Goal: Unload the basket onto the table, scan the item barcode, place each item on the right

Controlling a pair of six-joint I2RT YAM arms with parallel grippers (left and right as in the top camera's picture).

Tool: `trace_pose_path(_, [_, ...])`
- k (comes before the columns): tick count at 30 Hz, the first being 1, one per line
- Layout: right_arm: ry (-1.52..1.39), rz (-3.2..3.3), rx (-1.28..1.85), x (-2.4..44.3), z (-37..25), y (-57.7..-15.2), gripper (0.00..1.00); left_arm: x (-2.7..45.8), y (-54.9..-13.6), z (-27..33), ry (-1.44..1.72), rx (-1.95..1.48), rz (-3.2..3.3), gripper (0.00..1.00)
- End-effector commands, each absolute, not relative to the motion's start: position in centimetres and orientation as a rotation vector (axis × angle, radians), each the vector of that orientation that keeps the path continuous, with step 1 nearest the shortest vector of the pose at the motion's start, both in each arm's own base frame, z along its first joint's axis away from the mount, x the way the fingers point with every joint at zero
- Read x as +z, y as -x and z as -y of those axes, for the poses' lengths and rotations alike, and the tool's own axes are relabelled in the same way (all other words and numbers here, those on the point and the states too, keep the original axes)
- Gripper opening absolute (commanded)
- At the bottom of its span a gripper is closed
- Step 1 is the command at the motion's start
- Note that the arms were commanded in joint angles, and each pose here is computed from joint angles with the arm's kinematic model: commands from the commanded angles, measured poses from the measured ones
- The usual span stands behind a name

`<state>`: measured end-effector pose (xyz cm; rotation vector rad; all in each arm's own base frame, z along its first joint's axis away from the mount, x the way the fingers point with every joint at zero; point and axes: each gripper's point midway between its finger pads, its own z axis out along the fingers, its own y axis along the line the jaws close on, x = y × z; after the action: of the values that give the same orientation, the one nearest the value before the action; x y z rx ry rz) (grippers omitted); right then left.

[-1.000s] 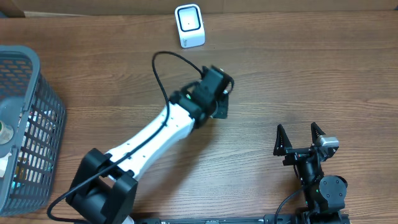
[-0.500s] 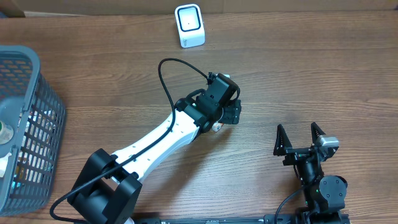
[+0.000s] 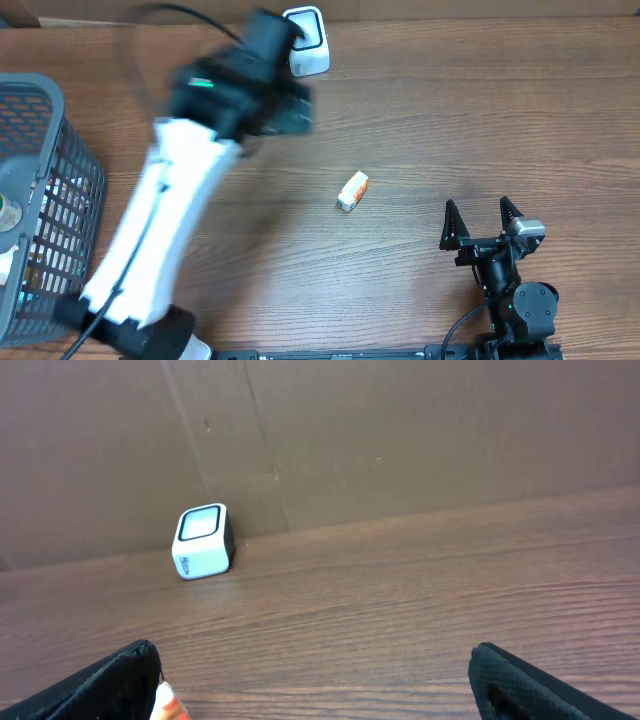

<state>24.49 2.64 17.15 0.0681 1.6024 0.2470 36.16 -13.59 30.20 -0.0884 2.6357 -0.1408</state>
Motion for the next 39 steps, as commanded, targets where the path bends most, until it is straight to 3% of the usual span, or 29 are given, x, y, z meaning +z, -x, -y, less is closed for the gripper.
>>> trace_pose_path(1, [-0.070, -1.599, 0.244, 17.0, -2.6, -24.5, 1.00, 36.4, -35.7, 6.2, 0.265, -0.020, -2.477, 0.76])
trace_pose_path(9, [-0.069, -1.599, 0.244, 17.0, -2.6, -24.5, 1.00, 38.3, -31.9, -9.9, 0.868, 0.079, -2.333, 0.80])
trace_pose_path(21, [-0.070, -1.599, 0.244, 17.0, -2.6, -24.5, 1.00, 30.5, -25.7, -23.0, 1.468, 0.098, -2.285, 0.81])
trace_pose_path(30, [-0.070, -1.599, 0.244, 17.0, -2.6, -24.5, 1.00, 22.3, -24.9, -25.6, 1.390, 0.024, -2.447, 0.79])
trace_pose_path(39, [-0.070, -1.599, 0.244, 17.0, -2.6, -24.5, 1.00, 14.3, -26.7, -24.0, 1.063, -0.139, -2.593, 0.87])
